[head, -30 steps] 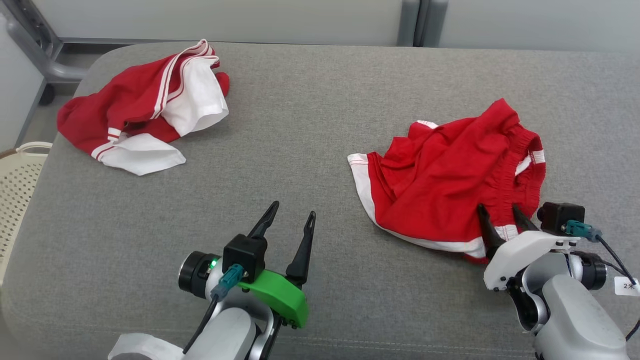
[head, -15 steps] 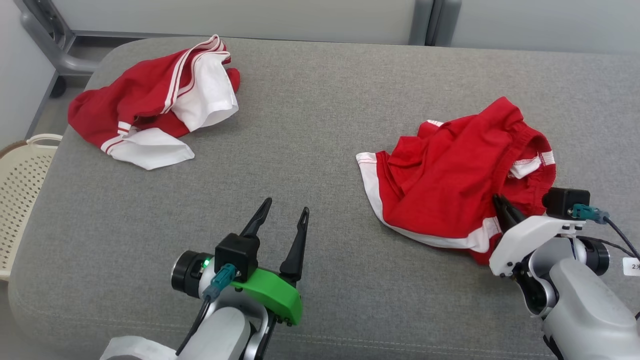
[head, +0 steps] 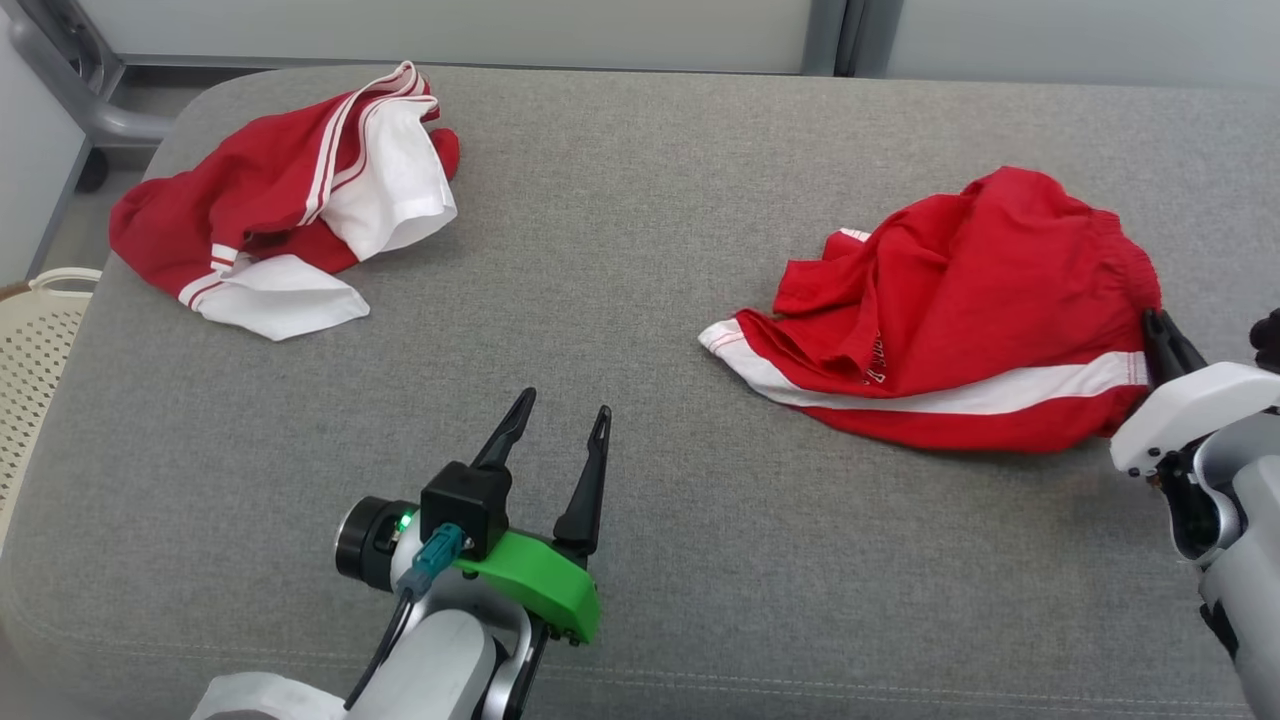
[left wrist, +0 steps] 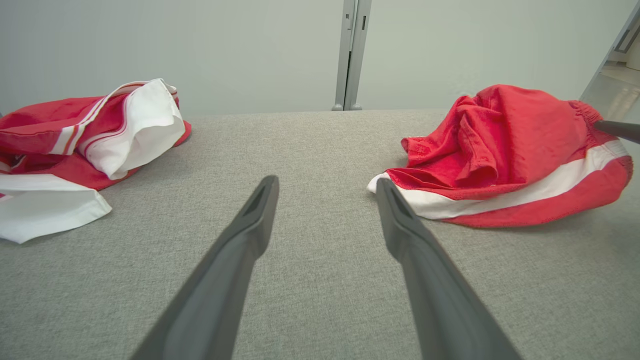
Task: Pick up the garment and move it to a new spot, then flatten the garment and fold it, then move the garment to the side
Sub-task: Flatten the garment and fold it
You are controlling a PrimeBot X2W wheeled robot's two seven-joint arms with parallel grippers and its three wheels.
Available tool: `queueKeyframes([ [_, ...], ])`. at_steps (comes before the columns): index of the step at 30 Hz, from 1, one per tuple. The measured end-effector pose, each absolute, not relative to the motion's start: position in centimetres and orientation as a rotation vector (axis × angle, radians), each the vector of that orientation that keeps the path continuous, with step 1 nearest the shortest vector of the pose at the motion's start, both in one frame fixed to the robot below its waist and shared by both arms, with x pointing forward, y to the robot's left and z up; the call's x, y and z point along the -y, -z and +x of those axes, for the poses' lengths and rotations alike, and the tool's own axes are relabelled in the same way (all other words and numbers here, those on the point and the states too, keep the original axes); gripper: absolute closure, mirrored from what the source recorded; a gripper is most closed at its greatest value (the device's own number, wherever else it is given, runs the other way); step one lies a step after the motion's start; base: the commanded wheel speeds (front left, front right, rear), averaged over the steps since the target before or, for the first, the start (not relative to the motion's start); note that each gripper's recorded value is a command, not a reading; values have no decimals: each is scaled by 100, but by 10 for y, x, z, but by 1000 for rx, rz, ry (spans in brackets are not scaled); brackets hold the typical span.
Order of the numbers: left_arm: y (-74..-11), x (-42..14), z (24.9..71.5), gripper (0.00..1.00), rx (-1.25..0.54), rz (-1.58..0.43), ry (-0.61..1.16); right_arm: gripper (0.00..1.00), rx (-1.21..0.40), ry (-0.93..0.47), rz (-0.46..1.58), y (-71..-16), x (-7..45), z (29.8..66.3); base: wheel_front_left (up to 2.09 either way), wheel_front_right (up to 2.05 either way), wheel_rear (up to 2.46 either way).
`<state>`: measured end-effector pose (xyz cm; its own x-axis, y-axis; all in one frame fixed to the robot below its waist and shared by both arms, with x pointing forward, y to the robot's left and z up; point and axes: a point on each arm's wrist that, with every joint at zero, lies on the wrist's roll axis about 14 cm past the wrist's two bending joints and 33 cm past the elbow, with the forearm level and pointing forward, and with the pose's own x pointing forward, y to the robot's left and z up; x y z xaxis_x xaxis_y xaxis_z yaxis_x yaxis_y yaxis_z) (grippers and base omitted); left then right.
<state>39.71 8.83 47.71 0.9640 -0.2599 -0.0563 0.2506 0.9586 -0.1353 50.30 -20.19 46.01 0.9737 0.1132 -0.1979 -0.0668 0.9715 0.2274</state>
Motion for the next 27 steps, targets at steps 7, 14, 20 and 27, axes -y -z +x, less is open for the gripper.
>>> queueKeyframes([
  [7, -474, -87, 399, 0, -83, -133, 262, 100, -239, 4, 214, -451, 242, 500, 0, 0, 0],
  [14, -469, -66, 403, 0, -105, -134, 341, 89, -266, 36, 220, -441, 253, 494, 0, 0, 0],
  [20, -464, -23, 415, 0, -151, -105, 496, 0, -243, 33, 225, -446, 251, 491, 0, 0, 0],
  [27, -447, 13, 433, 0, -224, -40, 624, 0, -202, 63, 183, -457, 275, 475, 0, 0, 0],
])
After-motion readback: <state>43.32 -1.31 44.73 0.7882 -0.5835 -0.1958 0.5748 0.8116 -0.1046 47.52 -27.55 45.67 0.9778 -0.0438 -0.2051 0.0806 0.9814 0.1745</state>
